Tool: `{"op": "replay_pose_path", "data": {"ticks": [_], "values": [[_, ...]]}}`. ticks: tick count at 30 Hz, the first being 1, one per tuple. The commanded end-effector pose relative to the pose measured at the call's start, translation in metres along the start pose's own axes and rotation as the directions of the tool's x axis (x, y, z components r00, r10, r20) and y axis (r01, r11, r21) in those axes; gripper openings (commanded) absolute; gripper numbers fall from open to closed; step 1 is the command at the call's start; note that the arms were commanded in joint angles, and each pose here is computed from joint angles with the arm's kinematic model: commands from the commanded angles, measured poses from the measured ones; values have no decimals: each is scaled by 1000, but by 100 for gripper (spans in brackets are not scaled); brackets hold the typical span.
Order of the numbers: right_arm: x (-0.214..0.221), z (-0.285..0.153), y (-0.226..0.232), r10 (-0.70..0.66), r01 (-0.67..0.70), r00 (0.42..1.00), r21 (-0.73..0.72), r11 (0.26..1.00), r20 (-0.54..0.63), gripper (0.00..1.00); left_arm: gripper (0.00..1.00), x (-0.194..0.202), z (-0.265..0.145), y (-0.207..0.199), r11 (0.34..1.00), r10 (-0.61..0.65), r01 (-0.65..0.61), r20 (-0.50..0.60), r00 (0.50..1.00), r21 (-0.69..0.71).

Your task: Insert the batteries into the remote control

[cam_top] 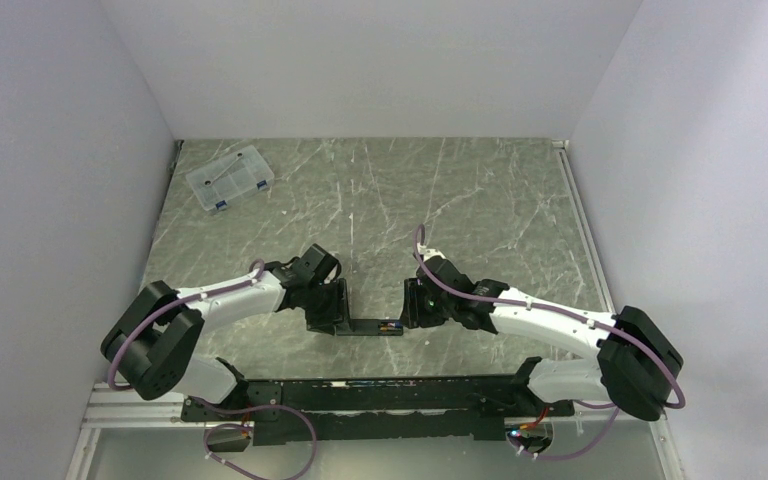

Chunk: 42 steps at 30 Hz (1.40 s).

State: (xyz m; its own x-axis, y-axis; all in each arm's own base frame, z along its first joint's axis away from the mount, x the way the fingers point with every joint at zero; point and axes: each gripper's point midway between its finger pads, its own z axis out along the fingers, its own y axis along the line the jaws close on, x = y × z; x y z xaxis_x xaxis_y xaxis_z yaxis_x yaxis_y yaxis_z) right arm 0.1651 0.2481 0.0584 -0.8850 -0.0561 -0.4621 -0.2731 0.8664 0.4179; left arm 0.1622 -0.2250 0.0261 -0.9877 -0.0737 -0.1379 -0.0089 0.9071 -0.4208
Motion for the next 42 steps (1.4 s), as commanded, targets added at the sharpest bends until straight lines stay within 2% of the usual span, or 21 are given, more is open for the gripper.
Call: {"op": "replay_pose_path", "data": {"ticks": [1,14,42], "values": [[-2,3,2,23,-23,1000,-20,1000,5,39,53,-3,5,-5,999,33,-33,-1,999,35],[4,14,3,38,-39,998,-11,999,-49,30,46,1,7,-2,999,31,-31,-16,999,35],[-11,15,0,57,-58,998,39,998,7,22,42,3,5,1,999,36,-35,-17,999,31]]}}
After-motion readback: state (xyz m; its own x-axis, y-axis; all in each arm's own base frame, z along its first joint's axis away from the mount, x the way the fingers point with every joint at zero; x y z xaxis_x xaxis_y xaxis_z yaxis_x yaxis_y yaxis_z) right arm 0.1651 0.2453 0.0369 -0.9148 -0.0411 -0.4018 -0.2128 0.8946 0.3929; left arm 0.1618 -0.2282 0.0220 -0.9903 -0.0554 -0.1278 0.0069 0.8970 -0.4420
